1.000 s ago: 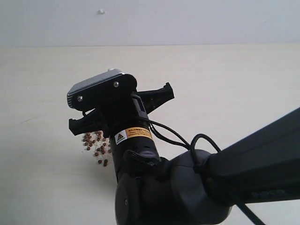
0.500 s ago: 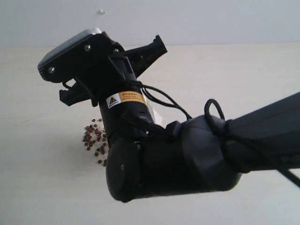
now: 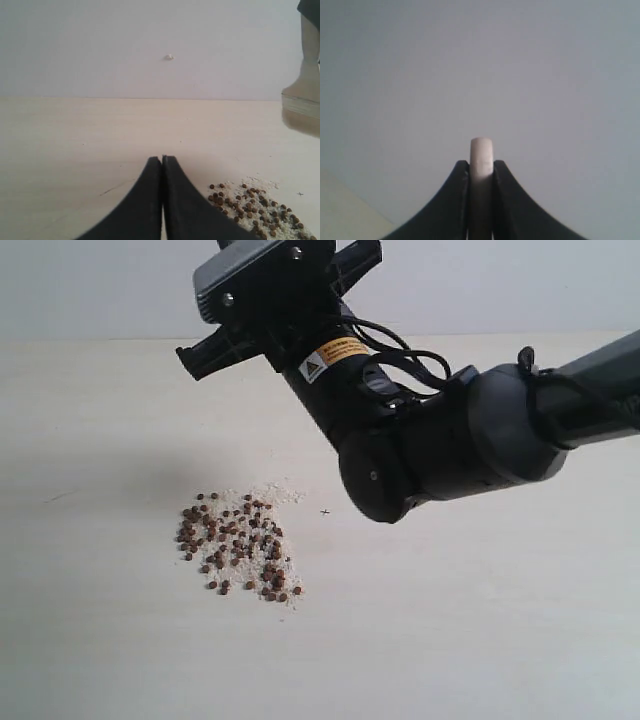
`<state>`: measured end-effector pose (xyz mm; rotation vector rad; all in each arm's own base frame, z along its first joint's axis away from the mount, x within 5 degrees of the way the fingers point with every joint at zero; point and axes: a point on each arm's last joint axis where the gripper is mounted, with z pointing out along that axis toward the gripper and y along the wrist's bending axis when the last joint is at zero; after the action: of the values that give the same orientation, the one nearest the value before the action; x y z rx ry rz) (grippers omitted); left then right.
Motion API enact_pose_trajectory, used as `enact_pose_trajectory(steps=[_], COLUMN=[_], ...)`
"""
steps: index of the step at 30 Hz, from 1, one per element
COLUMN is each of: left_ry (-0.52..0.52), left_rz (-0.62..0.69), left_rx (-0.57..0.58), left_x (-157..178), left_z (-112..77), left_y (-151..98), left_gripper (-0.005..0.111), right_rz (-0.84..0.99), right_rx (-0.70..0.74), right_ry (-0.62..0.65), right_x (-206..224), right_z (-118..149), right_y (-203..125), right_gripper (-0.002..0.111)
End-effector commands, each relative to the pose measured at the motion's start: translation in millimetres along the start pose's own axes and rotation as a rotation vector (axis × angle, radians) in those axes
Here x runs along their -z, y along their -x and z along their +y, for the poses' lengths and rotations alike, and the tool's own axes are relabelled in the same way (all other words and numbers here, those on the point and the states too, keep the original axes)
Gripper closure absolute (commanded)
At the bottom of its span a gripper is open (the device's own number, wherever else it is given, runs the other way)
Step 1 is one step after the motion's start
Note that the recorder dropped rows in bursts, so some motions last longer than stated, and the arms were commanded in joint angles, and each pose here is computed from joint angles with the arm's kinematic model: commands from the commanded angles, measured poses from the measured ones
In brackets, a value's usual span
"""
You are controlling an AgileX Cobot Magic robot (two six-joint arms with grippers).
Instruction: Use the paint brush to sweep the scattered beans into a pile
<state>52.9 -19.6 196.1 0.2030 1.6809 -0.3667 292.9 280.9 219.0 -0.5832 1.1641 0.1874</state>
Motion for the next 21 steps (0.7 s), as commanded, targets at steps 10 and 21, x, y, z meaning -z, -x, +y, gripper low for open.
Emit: enact_pose_trajectory(steps=[10, 21], left_ry=[0.001, 0.001], left_rz=[-0.001, -0.001], left_rx=[0.006, 0.006], left_x=[0, 0], left_z=[0.1, 0.1], left_y=[0, 0], left_gripper=[0.107, 0.107], right_rz=[-0.010, -0.097], right_rx=[-0.010, 0.035], right_ry=[0.245, 0.470], right_x=[-2, 7], right_z=[-14, 4], right_y=[-60, -60], right_gripper=[0.108, 0.108])
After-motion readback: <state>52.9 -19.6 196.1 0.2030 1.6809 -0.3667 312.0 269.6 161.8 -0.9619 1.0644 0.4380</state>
